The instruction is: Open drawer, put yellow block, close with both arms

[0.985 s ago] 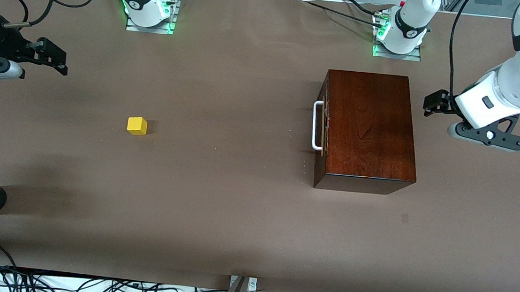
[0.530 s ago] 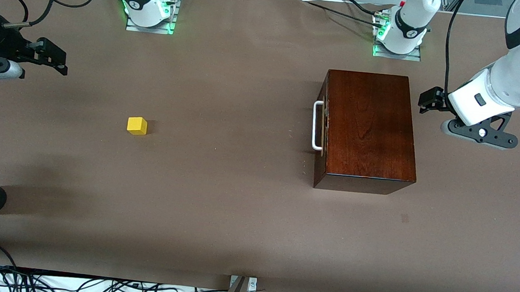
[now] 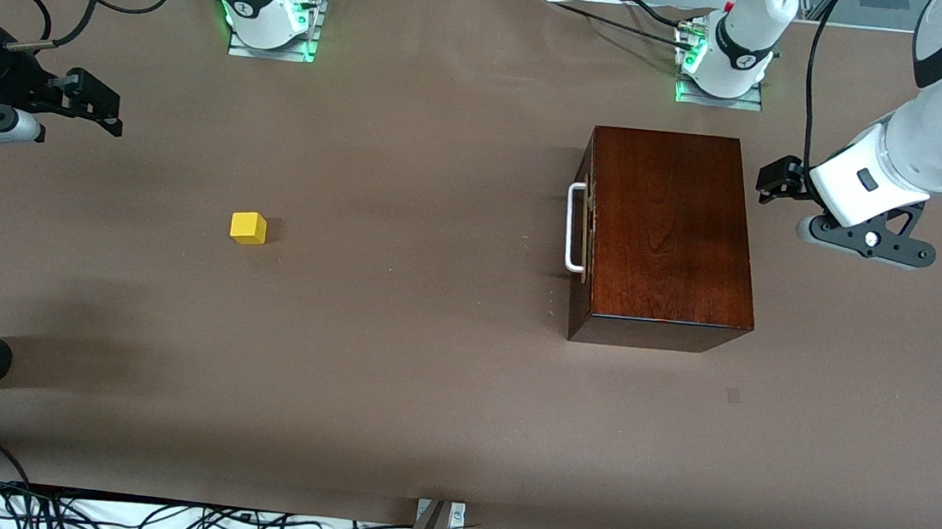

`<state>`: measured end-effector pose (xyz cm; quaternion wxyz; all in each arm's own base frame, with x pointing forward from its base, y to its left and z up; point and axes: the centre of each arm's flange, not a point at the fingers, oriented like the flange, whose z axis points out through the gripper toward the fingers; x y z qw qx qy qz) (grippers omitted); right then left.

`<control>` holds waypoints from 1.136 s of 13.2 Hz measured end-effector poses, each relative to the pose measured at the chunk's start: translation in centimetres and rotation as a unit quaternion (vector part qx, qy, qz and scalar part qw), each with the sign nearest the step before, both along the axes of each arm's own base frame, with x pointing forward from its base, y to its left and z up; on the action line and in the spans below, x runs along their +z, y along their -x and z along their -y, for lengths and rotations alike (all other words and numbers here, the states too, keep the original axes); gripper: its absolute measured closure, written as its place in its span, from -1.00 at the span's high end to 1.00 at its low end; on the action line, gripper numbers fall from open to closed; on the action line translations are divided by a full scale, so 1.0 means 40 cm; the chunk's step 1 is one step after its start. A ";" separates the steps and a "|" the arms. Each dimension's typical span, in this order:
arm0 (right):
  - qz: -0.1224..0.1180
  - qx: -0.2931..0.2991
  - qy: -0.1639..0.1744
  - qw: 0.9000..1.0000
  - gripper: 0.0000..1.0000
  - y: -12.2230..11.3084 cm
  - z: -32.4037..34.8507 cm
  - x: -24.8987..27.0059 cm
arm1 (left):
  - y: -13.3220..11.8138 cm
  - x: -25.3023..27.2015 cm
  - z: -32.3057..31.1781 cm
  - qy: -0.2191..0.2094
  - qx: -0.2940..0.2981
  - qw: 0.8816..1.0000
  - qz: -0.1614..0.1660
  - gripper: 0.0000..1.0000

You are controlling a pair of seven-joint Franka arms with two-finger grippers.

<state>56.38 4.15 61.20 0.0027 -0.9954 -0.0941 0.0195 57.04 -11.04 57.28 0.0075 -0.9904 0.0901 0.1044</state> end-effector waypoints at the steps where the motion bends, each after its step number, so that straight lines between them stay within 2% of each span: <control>1: 0.000 0.000 0.000 1.000 1.00 0.000 0.000 0.000 | 0.002 0.000 0.009 0.000 -0.001 1.000 0.000 1.00; 5: 0.000 -0.001 0.000 1.000 1.00 0.000 0.001 0.000 | 0.003 -0.001 0.022 0.000 0.005 1.000 0.000 1.00; 7: 0.000 -0.001 0.000 1.000 1.00 0.000 0.002 0.000 | -0.010 -0.021 0.048 0.005 0.028 1.000 0.004 1.00; 10: 0.000 -0.001 0.000 1.000 1.00 0.000 0.003 0.000 | -0.009 -0.094 0.206 -0.009 0.059 0.998 -0.001 1.00; 13: 0.000 -0.002 0.000 1.000 1.00 0.000 0.004 0.000 | 0.068 -0.144 0.433 -0.036 0.085 0.996 -0.008 1.00; 15: 0.000 -0.002 0.000 1.000 1.00 -0.001 0.005 0.000 | 0.128 -0.180 0.582 -0.044 0.081 0.996 0.003 1.00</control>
